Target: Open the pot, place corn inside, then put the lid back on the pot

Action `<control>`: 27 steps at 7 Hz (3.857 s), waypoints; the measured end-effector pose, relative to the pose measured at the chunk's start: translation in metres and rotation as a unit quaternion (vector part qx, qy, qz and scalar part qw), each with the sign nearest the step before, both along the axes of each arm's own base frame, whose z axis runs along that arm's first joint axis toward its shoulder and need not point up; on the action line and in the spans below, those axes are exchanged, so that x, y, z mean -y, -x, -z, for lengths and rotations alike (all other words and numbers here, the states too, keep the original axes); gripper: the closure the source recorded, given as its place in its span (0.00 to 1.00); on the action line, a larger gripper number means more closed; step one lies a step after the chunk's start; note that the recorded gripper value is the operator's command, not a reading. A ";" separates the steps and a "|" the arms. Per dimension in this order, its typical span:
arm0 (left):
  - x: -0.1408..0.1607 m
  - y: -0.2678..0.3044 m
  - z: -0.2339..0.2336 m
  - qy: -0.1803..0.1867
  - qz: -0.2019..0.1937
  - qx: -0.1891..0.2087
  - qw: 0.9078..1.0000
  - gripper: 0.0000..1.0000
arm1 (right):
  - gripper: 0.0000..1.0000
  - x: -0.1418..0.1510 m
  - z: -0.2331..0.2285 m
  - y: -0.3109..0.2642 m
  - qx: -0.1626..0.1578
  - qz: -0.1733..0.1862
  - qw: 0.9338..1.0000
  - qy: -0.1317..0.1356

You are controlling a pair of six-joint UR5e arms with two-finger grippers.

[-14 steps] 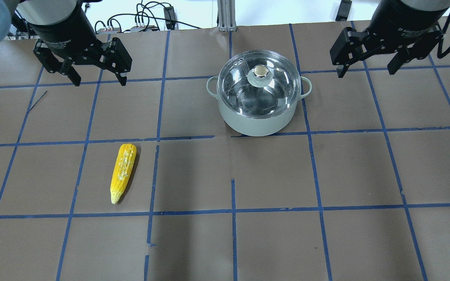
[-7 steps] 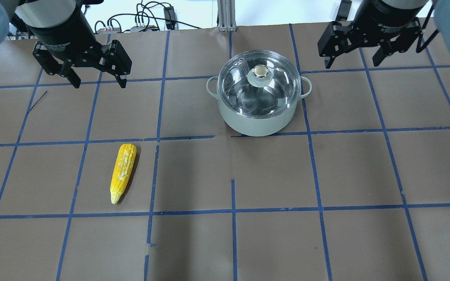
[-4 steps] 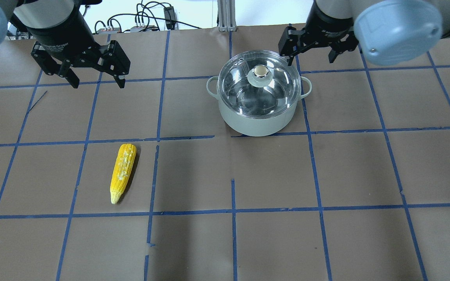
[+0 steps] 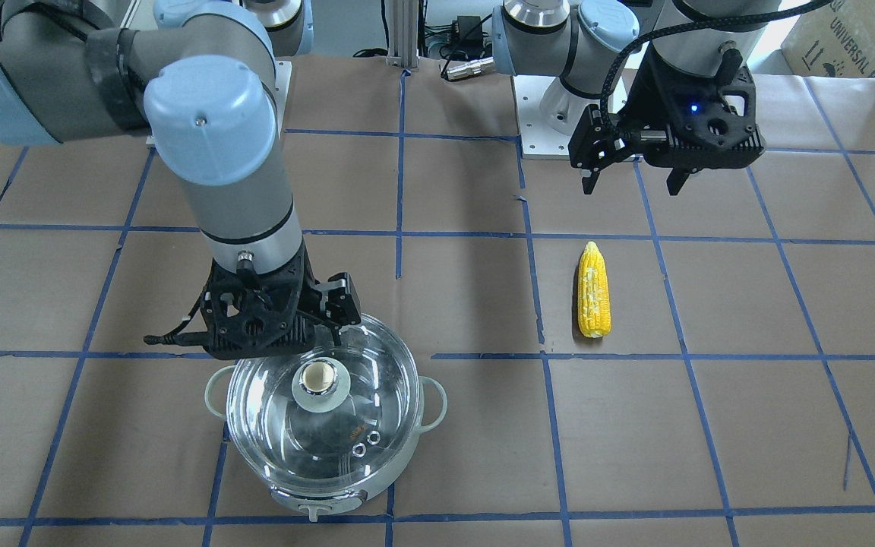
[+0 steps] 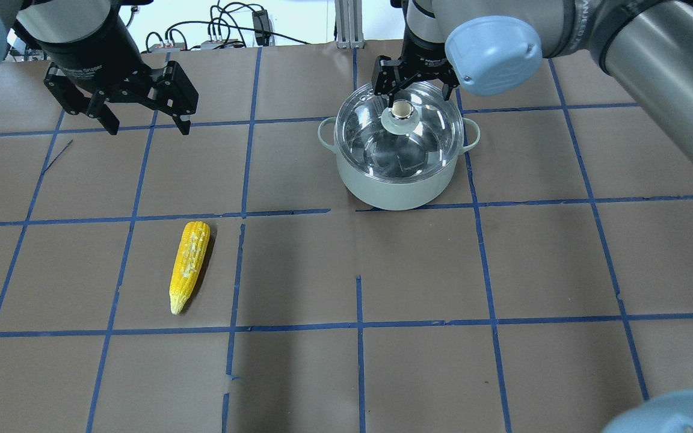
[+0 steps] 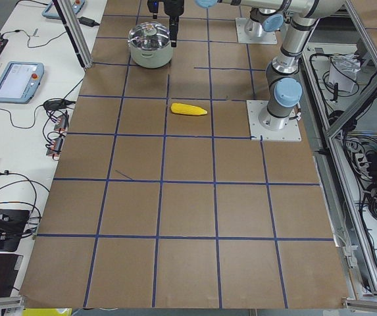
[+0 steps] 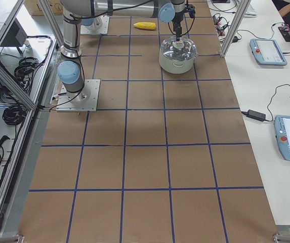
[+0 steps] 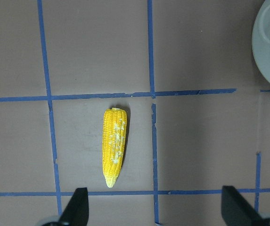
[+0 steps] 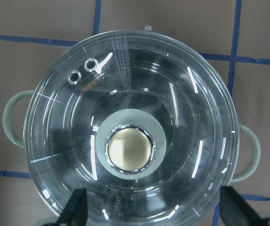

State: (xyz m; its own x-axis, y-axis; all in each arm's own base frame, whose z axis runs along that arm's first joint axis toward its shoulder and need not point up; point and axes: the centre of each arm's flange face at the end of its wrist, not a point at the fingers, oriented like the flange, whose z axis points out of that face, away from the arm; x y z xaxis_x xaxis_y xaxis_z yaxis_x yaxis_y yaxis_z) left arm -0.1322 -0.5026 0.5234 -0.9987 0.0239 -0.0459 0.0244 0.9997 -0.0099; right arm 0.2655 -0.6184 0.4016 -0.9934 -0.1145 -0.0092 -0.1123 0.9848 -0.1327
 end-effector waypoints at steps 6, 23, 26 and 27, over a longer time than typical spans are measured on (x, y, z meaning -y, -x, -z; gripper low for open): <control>0.001 0.000 0.001 -0.001 0.000 0.000 1.000 0.00 | 0.01 0.036 0.045 -0.020 -0.003 -0.015 1.000 -0.013; 0.010 -0.081 0.111 -0.098 0.060 -0.027 0.993 0.00 | 0.76 0.048 -0.065 0.030 -0.018 -0.002 1.000 0.003; 0.016 -0.105 0.237 -0.121 0.081 -0.039 0.989 0.00 | 0.76 0.000 -0.147 0.087 -0.025 -0.009 0.999 -0.018; 0.005 -0.103 0.271 -0.116 0.083 -0.037 0.989 0.00 | 0.76 -0.035 -0.178 0.095 -0.026 -0.011 0.999 -0.028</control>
